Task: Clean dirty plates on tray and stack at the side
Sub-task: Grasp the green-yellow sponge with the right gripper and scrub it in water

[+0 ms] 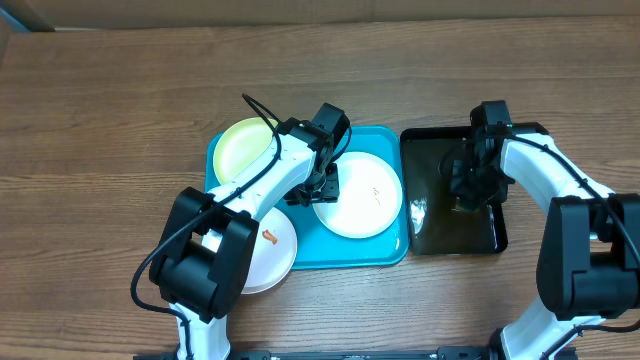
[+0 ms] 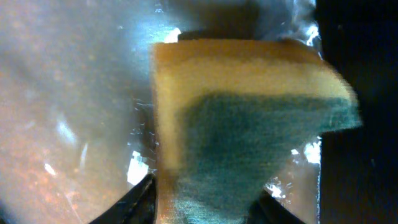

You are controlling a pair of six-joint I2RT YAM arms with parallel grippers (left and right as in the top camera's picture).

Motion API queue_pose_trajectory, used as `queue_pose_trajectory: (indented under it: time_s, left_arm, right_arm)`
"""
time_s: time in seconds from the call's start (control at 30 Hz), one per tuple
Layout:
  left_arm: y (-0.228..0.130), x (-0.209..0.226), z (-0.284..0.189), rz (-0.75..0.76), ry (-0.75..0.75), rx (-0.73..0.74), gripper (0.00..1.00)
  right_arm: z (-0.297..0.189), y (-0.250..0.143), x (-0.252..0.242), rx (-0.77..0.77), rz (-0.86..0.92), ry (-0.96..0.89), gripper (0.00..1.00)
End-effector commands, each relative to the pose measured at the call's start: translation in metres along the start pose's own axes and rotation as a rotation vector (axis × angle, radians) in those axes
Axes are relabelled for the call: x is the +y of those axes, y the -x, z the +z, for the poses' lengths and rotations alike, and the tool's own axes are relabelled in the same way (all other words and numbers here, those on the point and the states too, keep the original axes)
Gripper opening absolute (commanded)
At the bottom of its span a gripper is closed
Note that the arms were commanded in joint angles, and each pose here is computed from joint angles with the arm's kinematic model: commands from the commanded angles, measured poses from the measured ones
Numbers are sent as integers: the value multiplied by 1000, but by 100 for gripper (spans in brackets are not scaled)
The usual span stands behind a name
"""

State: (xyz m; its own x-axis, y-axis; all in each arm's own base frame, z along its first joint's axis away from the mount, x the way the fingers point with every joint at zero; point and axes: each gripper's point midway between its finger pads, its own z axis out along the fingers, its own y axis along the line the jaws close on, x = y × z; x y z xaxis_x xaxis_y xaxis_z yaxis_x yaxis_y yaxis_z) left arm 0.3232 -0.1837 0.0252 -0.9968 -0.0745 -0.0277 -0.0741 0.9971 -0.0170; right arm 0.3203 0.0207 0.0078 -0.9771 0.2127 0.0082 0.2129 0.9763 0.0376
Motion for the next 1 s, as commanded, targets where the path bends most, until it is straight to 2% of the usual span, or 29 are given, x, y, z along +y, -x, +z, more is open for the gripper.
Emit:
queue_pose_trajectory:
  time_s: [0.0,0.17,0.3,0.47,0.73,0.97]
  left_arm:
    - [4,-5,-3,15,-4,-17,52]
    - [4,-5,-3,15,-4,-17,53]
    - [4,-5,-3,15,-4,-17,53]
    - [5,-5,-3,15,-5,-18,53]
    - [5,-5,-3,15,-6,-20,53]
    - [5,-5,-3,15,-6,-20,53]
  right_arm:
    - [3,-7,5,23,18,24,38]
    - [-2,0,13,-2,-45,30,40]
    - [-9,4,23,-14,-94,33,49]
    - [-27,7,27,-6,-99,31,56]
    - [-28,-10,14,65,-13,-30,65]
    - [-5,-22,8,76,32,-43,65]
